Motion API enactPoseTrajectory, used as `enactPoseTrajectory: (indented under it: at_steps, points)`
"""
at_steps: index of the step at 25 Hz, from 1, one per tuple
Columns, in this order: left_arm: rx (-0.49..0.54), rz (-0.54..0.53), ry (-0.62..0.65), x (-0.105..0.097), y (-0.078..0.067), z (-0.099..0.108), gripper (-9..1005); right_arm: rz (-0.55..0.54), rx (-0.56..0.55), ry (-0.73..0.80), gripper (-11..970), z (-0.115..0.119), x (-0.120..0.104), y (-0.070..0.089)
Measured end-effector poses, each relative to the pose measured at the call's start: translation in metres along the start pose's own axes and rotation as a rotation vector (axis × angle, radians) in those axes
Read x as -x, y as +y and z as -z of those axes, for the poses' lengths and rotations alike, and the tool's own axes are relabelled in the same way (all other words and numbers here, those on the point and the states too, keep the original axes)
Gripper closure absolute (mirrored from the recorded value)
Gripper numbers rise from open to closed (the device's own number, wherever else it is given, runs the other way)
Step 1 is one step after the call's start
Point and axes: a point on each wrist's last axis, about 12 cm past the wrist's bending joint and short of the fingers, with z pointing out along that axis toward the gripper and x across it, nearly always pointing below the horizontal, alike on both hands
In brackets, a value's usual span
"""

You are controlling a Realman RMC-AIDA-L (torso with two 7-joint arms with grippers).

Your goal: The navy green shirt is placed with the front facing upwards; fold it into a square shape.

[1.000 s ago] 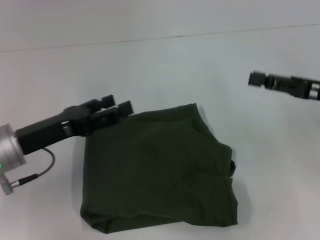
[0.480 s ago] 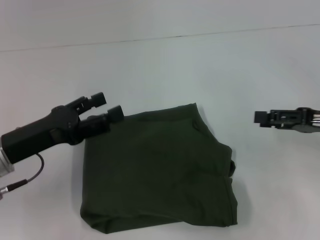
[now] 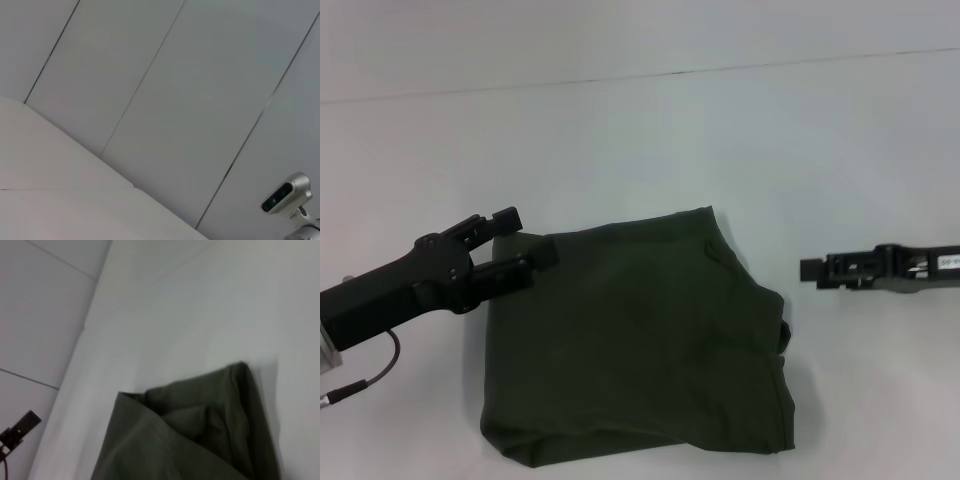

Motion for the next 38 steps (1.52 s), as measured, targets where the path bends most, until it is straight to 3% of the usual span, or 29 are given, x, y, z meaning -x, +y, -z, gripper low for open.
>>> enactPoseTrajectory:
  at_steps: [10,38]
  points:
    - [-0.006,-0.001,0.000,0.000,0.000,-0.001,33,-0.010,-0.047,0.052,355,-0.025,-0.002,-0.003]
    - [0.022,0.004,0.004,-0.001,0.004,-0.002,32,-0.008,-0.081,0.068,363,-0.047,0.000,-0.001]
